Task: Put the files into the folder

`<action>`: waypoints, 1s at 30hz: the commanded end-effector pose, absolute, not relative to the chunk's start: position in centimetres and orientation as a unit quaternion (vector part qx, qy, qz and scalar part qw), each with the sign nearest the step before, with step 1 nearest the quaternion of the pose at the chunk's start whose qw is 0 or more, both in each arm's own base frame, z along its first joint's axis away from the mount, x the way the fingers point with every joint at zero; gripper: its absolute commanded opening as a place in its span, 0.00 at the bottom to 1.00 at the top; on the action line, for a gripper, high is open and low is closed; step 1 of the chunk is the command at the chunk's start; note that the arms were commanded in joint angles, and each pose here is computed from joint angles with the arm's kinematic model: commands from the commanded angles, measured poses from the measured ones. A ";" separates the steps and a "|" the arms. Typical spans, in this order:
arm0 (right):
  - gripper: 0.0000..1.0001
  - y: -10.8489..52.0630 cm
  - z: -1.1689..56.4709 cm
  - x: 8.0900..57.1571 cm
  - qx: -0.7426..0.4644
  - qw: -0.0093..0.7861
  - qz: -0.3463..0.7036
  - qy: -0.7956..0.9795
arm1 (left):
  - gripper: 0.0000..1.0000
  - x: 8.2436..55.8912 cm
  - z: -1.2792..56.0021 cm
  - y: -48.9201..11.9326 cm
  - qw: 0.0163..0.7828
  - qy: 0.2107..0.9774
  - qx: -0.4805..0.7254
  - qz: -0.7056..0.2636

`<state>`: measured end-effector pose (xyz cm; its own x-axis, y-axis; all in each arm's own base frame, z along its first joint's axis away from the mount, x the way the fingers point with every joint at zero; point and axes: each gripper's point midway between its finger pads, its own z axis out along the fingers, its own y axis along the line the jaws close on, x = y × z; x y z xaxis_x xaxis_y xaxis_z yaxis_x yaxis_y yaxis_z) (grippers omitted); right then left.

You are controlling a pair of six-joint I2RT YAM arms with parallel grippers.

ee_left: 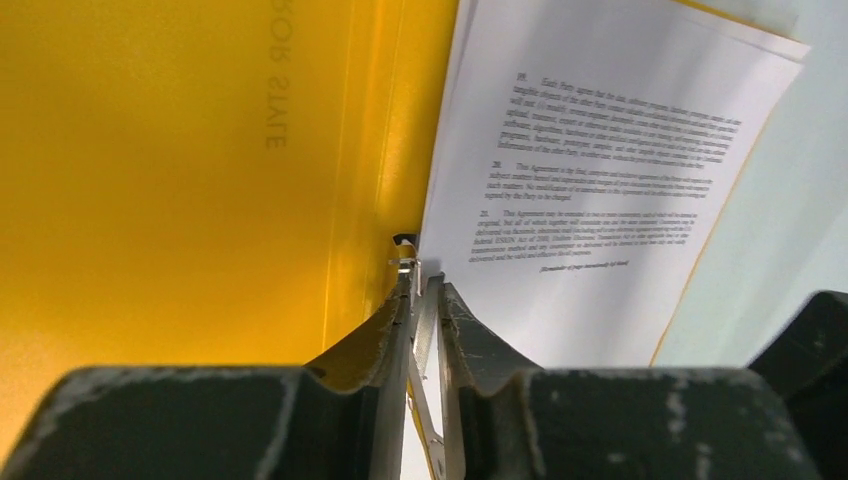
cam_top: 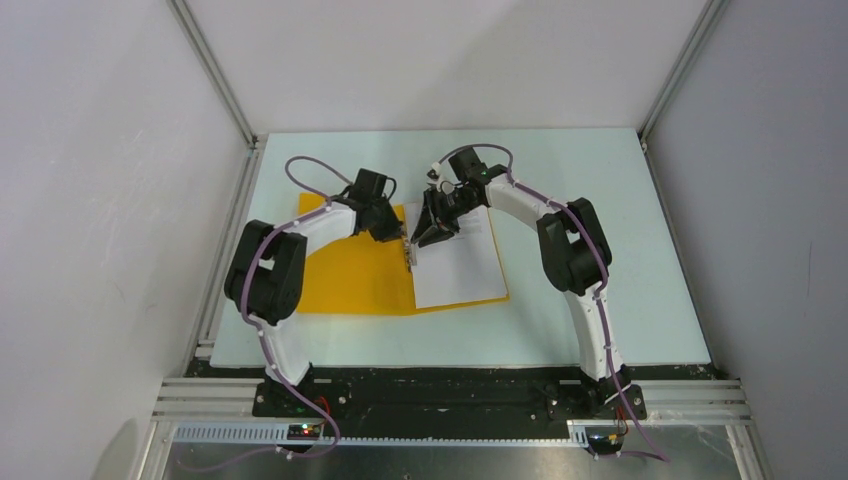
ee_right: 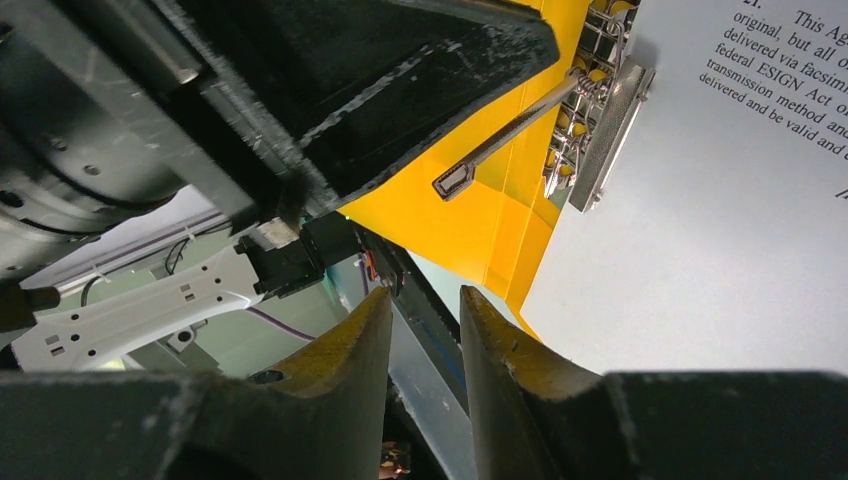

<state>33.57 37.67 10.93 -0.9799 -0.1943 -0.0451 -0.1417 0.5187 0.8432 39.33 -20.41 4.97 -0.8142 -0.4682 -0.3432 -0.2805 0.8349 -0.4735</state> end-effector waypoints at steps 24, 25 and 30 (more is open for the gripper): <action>0.35 38.5 9.9 34.1 0.075 0.037 -0.476 -0.876 | 0.07 38.7 1.1 -21.2 0.187 0.933 -0.243 -0.190; 0.35 38.5 9.8 34.0 0.075 0.038 -0.475 -0.876 | 0.06 38.6 1.1 -21.3 0.185 0.932 -0.246 -0.192; 0.34 39.1 9.8 34.2 0.077 0.037 -0.477 -0.875 | 0.05 37.7 0.6 -21.8 0.169 0.930 -0.259 -0.196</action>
<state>33.34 38.06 8.70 -0.9844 -0.1740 0.0258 -0.0756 0.5514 0.8308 38.93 -21.11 1.97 -0.8105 -0.5240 -0.2619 -0.3712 0.8052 -0.4623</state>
